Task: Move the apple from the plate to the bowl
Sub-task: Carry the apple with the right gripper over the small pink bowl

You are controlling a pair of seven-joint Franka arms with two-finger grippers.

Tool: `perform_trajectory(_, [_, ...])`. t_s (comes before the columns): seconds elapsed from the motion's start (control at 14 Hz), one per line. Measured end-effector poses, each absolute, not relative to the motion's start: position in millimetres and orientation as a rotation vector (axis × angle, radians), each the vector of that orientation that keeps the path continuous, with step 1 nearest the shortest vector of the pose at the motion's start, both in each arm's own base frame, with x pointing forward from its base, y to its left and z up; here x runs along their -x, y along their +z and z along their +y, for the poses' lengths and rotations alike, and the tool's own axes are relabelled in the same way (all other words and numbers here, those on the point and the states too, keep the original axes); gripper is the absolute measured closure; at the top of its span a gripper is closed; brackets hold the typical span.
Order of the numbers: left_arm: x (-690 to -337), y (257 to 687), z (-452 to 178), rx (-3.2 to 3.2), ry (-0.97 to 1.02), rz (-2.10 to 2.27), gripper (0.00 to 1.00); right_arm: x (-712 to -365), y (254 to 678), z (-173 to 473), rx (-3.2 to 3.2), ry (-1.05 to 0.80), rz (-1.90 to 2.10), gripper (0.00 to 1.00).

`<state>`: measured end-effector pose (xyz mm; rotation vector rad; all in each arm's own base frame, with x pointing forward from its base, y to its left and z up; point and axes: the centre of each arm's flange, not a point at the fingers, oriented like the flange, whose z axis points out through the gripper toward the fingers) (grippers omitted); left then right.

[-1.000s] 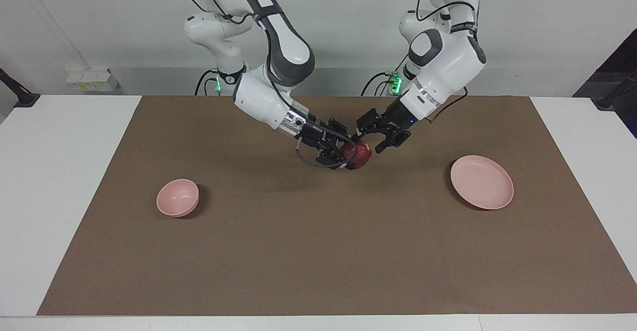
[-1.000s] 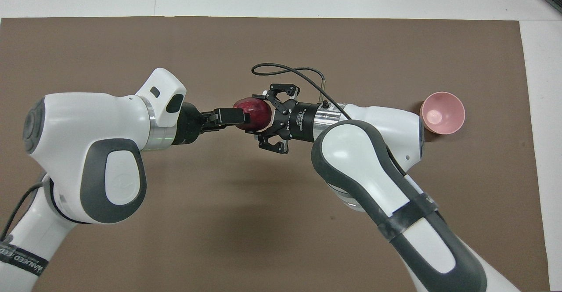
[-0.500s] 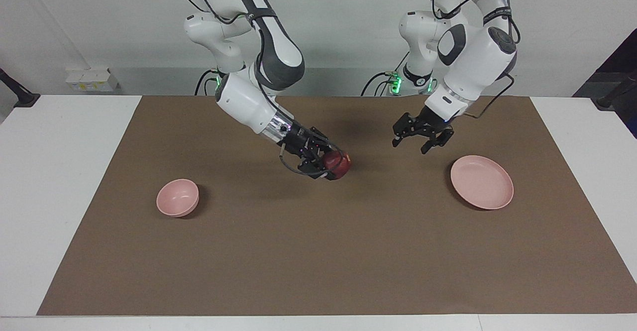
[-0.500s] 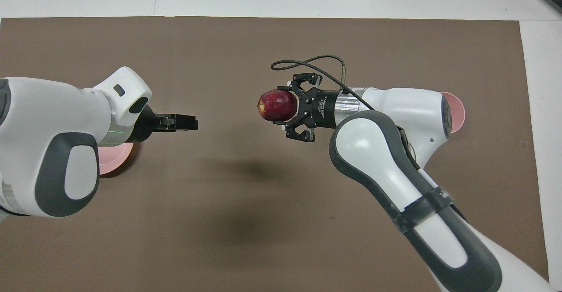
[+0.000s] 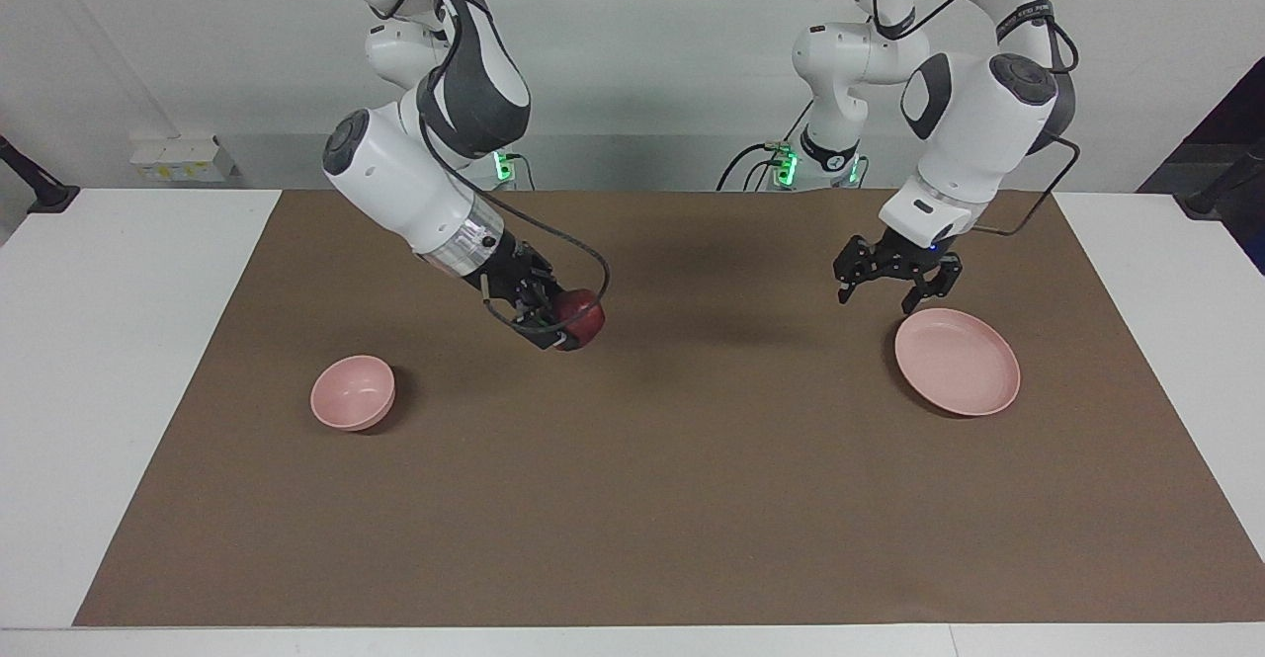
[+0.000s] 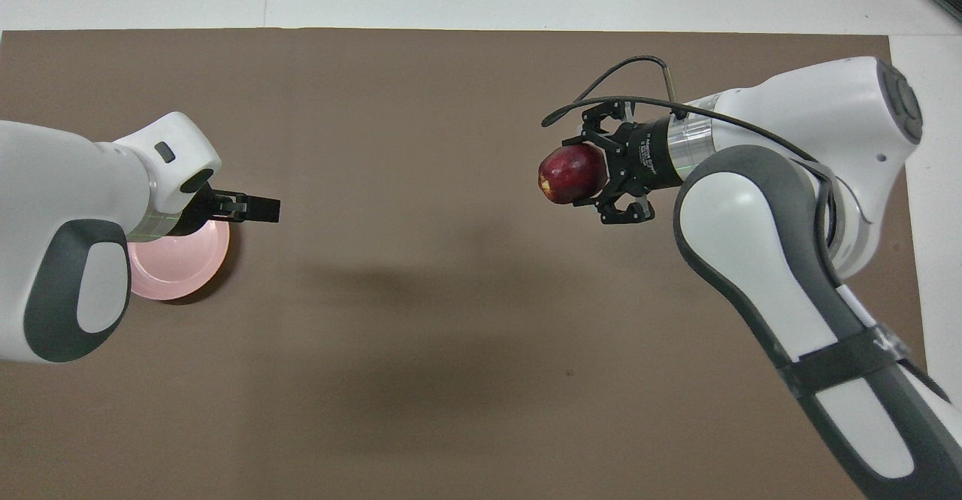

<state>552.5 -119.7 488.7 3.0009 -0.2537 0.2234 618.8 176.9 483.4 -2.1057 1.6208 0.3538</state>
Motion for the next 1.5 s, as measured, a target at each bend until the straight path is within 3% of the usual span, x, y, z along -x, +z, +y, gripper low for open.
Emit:
perform_trajectory(0.21, [-559,510,-99,-3.027,0.217,-0.229,0.00,-621,498,172,2.293,0.217,1.529,0.21])
perform_trajectory(0.93, [-548,662,-16,-3.079,0.124,-0.242,0.00,-625,504,114,2.863,-0.083,0.961,0.21])
perform_trajectory(1.5, [-540,668,-25,-3.084,0.020,-0.309,0.00,-635,498,-16,3.108,-0.179,0.411,0.21])
